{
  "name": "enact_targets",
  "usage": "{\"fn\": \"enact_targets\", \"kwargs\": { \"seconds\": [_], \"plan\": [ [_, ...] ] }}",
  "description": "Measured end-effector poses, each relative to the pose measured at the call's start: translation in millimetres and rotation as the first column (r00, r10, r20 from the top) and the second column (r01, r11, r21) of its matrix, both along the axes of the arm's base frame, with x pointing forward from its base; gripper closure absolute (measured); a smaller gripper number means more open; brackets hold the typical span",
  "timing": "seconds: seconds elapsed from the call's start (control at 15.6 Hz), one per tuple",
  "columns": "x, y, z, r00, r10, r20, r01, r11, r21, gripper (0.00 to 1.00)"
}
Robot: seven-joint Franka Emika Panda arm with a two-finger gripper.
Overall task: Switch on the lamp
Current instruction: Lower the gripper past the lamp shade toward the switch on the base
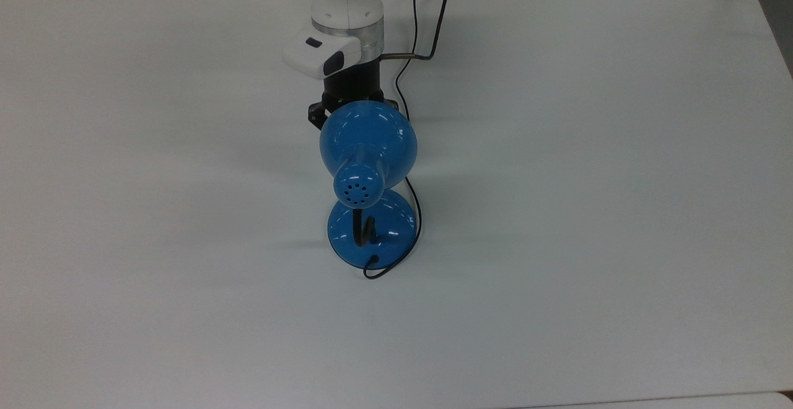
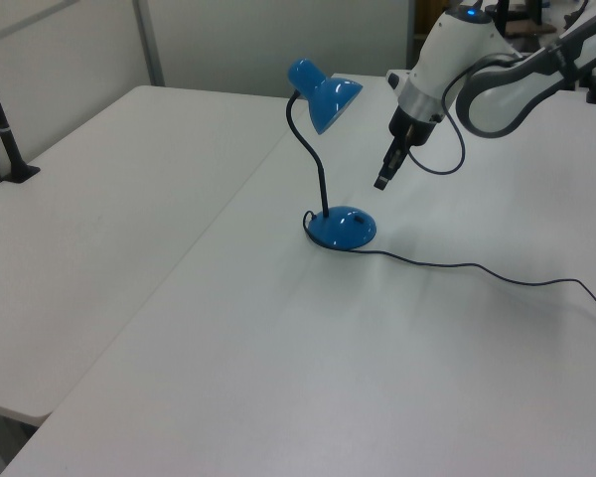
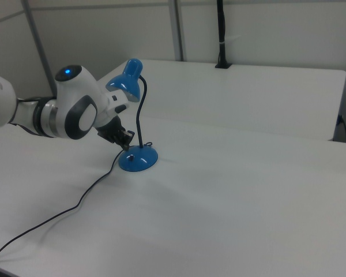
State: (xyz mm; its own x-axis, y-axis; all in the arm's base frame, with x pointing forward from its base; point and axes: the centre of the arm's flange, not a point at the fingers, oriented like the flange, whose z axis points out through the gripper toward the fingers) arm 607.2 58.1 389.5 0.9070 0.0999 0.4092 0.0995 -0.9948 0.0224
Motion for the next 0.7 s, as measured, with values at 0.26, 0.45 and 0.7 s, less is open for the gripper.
{"fn": "enact_targets", "kwargs": {
  "seconds": [0.26, 0.45, 0.7],
  "plan": [
    [7, 4, -23, 1.0, 0.006, 0.021, -0.007, 1.0, 0.006, 0.99],
    [10, 9, -37, 0.999, 0.015, 0.043, -0.016, 1.0, 0.013, 0.99],
    [13, 13, -47, 0.998, 0.022, 0.052, -0.023, 1.0, 0.018, 0.99]
  ]
}}
